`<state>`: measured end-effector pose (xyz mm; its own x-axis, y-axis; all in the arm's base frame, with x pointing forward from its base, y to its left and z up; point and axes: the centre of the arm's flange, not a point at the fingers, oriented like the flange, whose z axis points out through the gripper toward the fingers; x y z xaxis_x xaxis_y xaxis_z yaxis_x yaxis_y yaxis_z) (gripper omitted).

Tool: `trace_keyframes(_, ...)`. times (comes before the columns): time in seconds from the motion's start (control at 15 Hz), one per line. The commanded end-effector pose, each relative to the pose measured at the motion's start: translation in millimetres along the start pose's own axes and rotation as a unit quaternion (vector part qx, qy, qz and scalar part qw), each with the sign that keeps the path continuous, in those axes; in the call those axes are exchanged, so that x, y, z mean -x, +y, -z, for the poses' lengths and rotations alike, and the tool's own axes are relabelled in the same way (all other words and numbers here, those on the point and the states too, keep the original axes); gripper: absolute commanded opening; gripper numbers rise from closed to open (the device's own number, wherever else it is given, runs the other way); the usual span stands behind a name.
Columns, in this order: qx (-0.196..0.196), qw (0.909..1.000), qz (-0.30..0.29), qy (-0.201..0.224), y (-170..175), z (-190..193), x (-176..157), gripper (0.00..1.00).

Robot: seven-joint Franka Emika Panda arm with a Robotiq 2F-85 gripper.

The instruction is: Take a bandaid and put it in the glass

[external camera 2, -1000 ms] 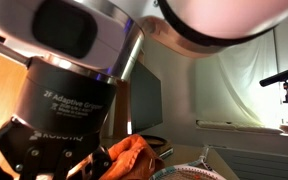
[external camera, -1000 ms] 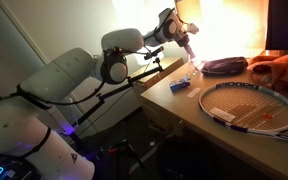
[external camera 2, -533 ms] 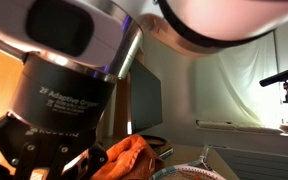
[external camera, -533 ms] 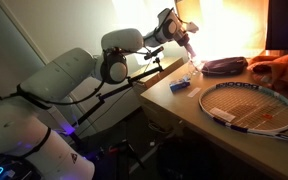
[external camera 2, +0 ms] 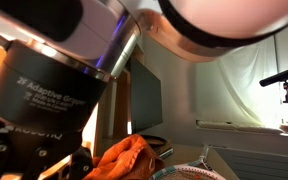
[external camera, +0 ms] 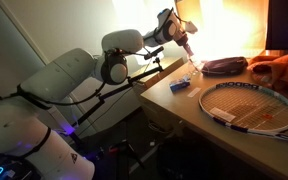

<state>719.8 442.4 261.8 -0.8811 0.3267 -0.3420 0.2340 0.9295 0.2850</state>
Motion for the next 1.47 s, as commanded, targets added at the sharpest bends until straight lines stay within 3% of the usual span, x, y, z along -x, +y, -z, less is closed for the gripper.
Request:
trace_keyframes(0.0,0.019,0.9996,0.004,0.018,49,-35,39,0.01)
trace_keyframes(0.53,0.011,0.9994,0.007,0.033,41,-45,37,0.01)
trace_keyframes(0.93,-0.02,0.9997,0.001,0.017,36,-47,39,0.01)
trace_keyframes(1.4,-0.024,0.9997,0.004,0.011,33,-44,42,0.01)
